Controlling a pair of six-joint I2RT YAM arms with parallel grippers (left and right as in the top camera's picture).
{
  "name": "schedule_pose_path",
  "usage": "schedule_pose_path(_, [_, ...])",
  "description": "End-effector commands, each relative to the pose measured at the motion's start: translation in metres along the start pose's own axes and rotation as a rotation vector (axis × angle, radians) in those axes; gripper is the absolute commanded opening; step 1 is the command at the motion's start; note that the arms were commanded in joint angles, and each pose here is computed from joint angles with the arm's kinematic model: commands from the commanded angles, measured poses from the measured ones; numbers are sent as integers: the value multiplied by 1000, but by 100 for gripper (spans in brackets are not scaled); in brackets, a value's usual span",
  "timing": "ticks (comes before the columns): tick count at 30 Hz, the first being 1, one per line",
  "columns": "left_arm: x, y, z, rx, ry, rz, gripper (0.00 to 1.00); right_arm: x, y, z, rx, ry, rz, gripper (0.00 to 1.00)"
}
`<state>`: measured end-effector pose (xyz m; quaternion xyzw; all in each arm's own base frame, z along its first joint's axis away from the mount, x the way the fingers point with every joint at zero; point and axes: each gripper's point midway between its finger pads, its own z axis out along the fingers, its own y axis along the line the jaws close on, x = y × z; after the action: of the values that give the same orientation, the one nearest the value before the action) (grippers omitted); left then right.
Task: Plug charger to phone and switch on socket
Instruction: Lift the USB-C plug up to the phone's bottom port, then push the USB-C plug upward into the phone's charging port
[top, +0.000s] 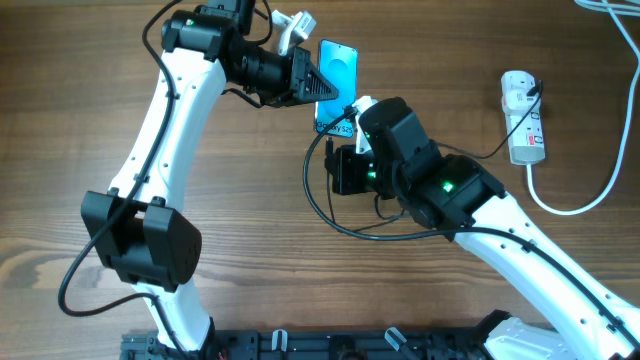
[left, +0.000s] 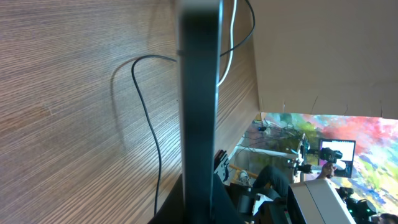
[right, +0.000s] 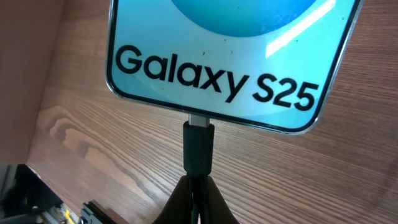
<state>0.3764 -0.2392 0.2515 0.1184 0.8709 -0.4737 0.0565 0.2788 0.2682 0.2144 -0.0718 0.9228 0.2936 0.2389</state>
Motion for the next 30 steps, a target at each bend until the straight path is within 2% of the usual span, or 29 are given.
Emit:
schedule_pose_path(1, [-3,-14,-10,3,-36,76,4,-4,2,-3,-6,-8,5,4])
schedule_pose_path(18, [-5,-13,-10,-1,-42,83,4,-13,-9,-5,10,-29,53,4])
schedule_pose_path(30, [-5,-14,-10,3,-42,83,4,-10,1,-6,-42,-4,26,4])
